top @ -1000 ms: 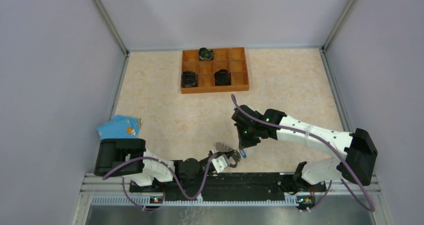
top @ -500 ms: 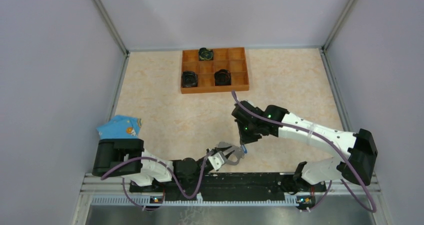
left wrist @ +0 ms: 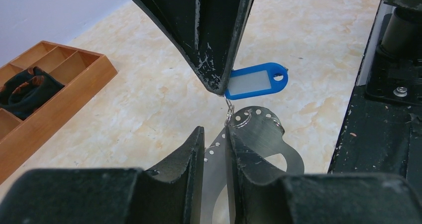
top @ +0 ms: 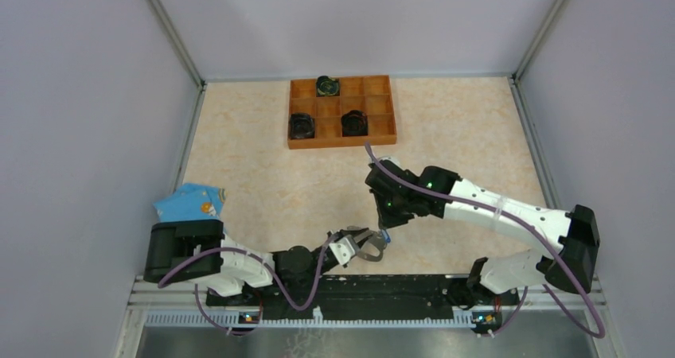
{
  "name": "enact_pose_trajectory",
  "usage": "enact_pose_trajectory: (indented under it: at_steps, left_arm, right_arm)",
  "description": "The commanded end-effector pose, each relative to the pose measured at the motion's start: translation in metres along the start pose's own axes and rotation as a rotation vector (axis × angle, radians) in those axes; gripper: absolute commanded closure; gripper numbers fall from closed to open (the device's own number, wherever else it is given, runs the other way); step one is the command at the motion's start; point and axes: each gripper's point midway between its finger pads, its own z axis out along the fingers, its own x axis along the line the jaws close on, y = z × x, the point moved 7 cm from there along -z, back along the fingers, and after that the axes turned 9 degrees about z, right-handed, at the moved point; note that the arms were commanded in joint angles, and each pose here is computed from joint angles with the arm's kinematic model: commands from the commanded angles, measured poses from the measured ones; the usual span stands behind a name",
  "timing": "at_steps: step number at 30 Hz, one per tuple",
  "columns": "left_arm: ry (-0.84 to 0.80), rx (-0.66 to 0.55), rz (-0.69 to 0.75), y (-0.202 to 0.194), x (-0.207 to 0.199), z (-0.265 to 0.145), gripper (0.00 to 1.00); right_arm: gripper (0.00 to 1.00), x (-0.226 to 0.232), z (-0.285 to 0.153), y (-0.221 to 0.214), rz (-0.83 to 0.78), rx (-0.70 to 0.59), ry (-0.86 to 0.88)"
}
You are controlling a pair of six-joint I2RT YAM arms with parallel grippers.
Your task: Remove the keys from the keyring
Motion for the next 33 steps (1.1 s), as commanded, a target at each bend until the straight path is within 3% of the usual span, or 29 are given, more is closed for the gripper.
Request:
enact_pose_trajectory:
  at_steps: [1, 33]
  left_arm:
    - [-0.013, -0.082, -0.039, 0.02, 0.002, 0.008, 0.73]
    - [-0.043, -0.076, -0.061, 0.012, -0.003, 0.019, 0.77]
  right_arm:
    - [1.0, 0.008, -0.012, 0.009, -0.018, -0.047, 0.02]
    - [1.0, 0.02, -0.014, 0.005, -0.046, -0.044, 0.032]
